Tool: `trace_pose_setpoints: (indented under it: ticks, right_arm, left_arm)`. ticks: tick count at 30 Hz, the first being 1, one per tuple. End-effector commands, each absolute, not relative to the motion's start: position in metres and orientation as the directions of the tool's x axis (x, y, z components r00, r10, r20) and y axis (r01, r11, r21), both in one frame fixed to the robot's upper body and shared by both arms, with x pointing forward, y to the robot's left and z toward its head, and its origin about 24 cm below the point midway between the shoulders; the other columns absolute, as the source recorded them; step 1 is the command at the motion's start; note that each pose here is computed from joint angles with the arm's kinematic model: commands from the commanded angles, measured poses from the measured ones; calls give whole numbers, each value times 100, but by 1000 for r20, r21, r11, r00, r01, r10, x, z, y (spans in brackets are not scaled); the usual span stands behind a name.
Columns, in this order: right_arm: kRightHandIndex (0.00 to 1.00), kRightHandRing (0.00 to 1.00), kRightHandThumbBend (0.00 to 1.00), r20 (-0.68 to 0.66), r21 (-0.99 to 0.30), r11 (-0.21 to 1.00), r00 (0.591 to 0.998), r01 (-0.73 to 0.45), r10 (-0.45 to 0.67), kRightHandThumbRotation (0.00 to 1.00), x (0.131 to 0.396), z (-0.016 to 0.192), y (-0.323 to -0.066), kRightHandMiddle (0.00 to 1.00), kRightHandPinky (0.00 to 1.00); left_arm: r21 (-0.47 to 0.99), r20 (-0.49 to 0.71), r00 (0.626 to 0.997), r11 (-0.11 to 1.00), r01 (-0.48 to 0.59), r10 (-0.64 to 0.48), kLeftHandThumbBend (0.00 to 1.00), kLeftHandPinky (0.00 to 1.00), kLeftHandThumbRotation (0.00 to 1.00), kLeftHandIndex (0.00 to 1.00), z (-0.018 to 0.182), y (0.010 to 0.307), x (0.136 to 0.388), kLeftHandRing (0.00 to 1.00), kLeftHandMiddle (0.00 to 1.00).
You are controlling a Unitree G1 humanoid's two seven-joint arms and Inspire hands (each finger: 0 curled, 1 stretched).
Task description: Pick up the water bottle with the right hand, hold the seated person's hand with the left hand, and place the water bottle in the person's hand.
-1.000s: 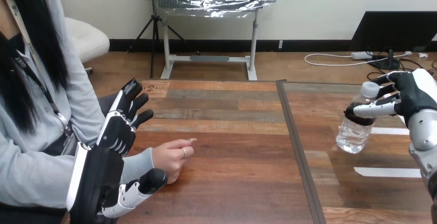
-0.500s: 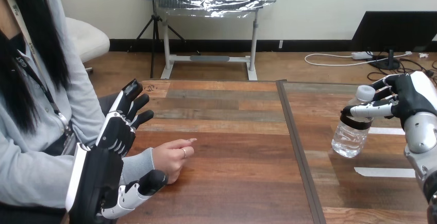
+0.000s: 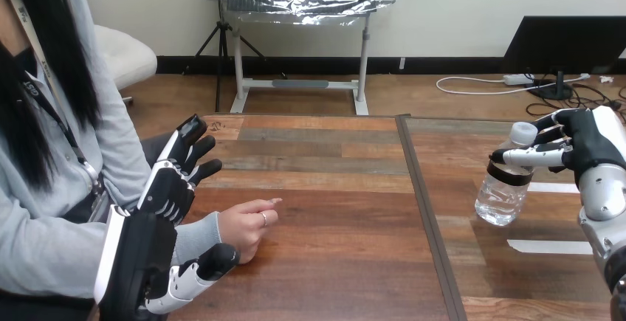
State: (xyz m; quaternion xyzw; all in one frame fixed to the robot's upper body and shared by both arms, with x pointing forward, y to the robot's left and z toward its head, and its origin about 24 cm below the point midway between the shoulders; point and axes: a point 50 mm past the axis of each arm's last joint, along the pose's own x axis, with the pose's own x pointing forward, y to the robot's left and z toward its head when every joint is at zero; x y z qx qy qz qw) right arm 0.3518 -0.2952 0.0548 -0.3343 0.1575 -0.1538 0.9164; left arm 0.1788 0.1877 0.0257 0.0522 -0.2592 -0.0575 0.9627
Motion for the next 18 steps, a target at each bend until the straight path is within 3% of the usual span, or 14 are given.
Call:
trace_pose_setpoints:
  ticks: [1,18]
  right_arm:
    - [52,48,86,-113,-611,755,918,238,-381,0,364,73,-287,53,42]
    - [52,42,83,-100,-521,806,917,281,-385,0,367,79,-285,50,34]
  left_arm:
    - [128,578,805,989,78,-138,100,83,68,92,42,186,186,91,94]
    - [135,573,808,988,77,-141,100,83,69,92,40,185,188,91,94]
